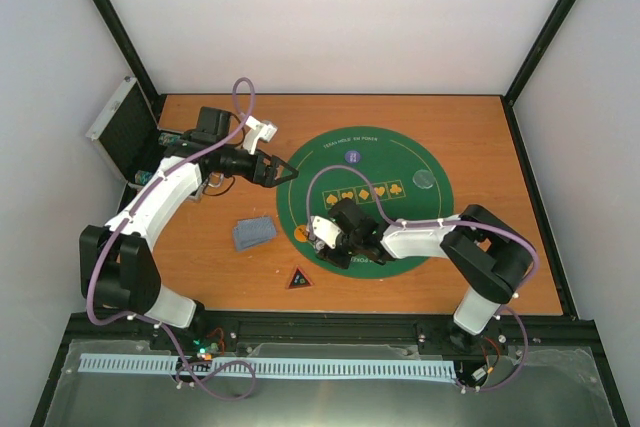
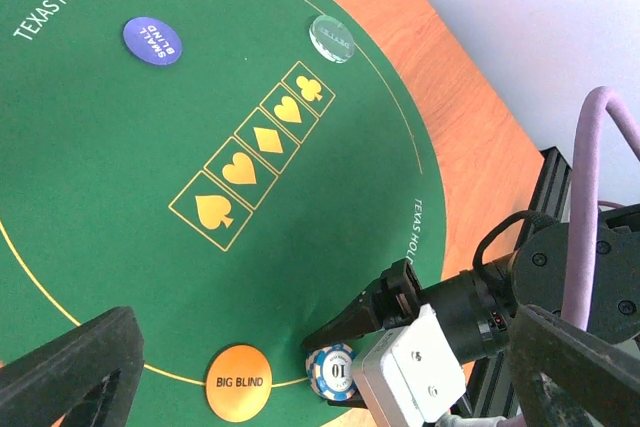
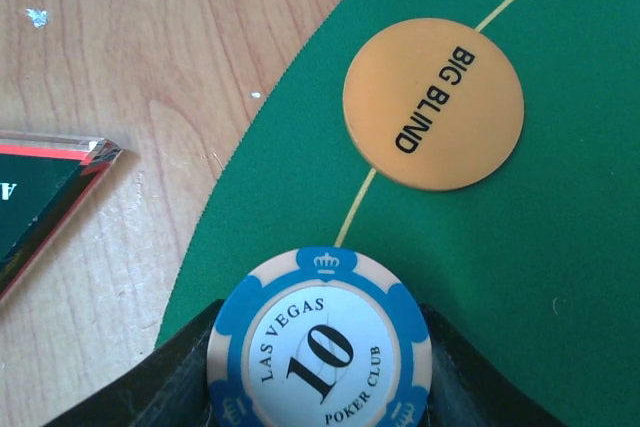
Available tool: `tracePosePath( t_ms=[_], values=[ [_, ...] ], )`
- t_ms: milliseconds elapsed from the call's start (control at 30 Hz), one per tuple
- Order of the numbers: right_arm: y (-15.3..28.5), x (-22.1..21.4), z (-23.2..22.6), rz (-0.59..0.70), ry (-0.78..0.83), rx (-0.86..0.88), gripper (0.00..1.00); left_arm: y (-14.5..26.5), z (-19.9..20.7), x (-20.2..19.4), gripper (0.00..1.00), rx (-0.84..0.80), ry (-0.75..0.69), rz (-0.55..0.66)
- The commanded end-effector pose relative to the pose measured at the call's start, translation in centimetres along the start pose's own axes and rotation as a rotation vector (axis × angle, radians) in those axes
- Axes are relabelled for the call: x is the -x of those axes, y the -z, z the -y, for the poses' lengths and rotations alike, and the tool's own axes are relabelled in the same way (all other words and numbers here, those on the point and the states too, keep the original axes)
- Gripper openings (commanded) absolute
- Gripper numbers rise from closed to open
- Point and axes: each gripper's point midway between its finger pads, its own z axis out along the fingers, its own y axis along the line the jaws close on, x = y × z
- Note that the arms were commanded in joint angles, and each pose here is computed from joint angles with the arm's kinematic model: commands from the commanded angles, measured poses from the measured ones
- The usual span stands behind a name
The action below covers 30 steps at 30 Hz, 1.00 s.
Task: Distribute texas hold em gaming equipment
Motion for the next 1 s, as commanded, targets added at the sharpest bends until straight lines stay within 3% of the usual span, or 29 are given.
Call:
tracePosePath(
  t_ms=[0, 500, 633, 967],
  values=[
    [-0.6, 0.1, 0.1, -0.011, 0.017, -0.011, 0.13, 0.9, 0.5, 1.1, 1.0, 0.005, -0.049, 0.038],
    [-1.7, -1.6, 0.5, -0.096, 0.011, -0.019, 0.27, 1.3, 0.5, 1.2, 1.0, 0.01, -0.052, 0.048],
    [-1.7, -1.5, 0.5, -0.102, -0.001, -0.018, 0.37, 1.3, 0.5, 1.2, 1.0, 0.012, -0.052, 0.049],
    [-2.3, -2.7, 0.5, -0.137, -0.076, -0.023, 0.37, 1.5, 0.3, 1.3, 1.0, 0.015, -0.05, 0.053]
  ],
)
